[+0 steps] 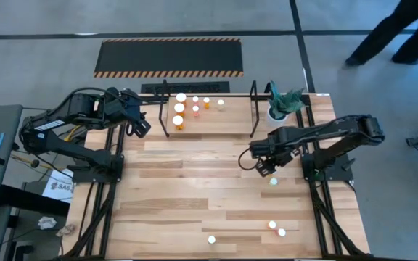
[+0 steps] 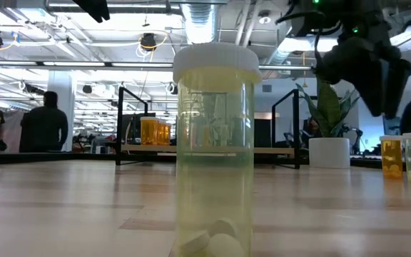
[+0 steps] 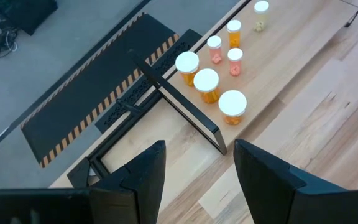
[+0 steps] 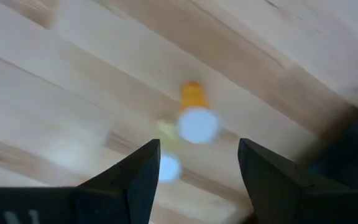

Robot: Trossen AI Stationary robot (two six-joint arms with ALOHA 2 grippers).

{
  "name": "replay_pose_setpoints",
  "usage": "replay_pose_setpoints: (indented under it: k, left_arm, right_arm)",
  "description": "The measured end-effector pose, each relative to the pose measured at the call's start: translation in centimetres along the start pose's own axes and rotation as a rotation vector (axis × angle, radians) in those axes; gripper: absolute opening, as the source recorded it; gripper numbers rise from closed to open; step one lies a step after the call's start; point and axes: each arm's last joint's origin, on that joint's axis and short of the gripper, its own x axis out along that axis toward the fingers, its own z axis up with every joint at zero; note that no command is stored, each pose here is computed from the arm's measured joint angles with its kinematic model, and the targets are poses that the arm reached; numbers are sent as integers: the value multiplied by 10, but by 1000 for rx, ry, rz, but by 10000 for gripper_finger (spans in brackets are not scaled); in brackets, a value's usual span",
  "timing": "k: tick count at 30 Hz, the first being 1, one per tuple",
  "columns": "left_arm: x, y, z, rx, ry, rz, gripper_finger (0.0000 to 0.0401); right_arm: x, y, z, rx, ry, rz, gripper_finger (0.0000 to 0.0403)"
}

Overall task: Pick and place medicine bottles onto shelf by color
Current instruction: Put the top small orange pill bottle on the shelf aligned with the other small orange pill bottle

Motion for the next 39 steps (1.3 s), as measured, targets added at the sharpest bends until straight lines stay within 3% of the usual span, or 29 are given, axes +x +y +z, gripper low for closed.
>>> replay_pose_setpoints:
  k: [6,10,17,29,39]
  left_arm:
    - [0,0,0,-11,-1,1,178]
    - [0,0,0,-13,-5,0,178]
    - [0,0,1,-19,-14,15,178]
    - [0,0,1,-34,-15,14,178]
    - [0,0,1,-20,-14,14,178]
  right_arm:
    - [12,19,10,-18,-21,73,240]
    - [21,24,11,-58,1,47,240]
    - [23,16,10,-65,-18,-66,240]
    - [32,6,8,-43,-15,-110,240]
    - [44,7,6,-27,5,-60,239]
